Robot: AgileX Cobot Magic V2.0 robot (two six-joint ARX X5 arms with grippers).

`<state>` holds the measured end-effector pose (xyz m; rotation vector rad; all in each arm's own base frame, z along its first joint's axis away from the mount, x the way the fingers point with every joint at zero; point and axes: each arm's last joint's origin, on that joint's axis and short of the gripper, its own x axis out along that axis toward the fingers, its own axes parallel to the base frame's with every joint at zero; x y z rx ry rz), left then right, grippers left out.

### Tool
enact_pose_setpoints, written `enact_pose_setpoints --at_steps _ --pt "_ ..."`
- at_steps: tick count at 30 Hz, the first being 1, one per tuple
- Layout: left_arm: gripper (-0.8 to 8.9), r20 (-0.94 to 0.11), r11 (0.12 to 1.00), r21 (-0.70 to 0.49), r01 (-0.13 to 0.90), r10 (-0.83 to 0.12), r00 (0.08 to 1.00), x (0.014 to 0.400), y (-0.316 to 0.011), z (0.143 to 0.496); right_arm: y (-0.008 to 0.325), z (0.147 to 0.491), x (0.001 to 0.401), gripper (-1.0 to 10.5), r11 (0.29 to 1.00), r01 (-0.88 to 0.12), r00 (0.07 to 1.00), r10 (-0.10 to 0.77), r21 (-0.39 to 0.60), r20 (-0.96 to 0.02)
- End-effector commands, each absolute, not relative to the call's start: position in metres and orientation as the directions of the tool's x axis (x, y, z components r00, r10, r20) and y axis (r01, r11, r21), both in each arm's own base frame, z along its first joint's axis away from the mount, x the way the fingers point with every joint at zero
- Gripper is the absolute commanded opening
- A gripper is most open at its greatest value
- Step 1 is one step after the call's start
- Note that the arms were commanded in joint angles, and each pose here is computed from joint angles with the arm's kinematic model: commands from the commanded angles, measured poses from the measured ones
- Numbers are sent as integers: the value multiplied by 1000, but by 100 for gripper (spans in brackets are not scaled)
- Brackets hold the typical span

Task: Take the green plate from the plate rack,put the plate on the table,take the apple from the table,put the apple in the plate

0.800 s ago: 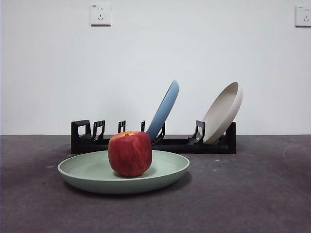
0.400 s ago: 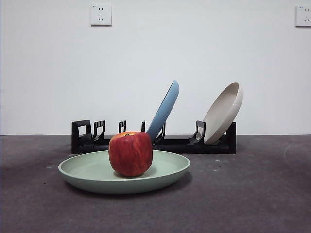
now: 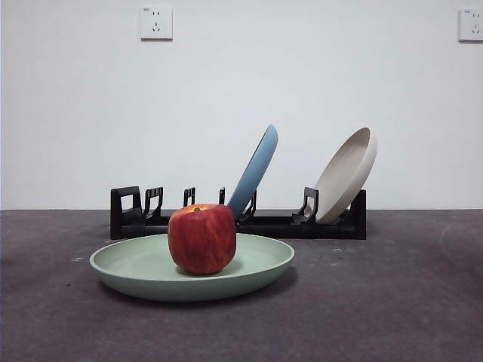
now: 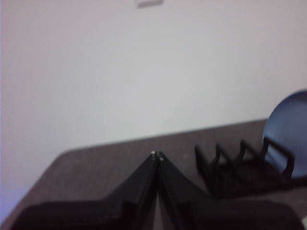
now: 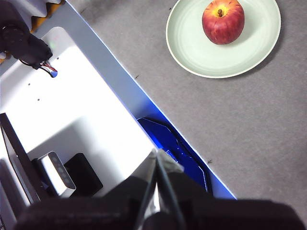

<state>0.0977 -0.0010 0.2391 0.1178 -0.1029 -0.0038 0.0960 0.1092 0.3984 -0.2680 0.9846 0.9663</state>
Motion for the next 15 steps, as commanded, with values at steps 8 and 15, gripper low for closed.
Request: enact_pose_setpoints --at_steps 8,15 --pt "-3 41 997 70 -12 10 999 98 0 177 108 396 95 2 581 -784 186 555 218 -811" --pt "-3 -71 999 47 -5 8 997 98 0 158 108 396 95 2 581 -784 186 555 218 -811"
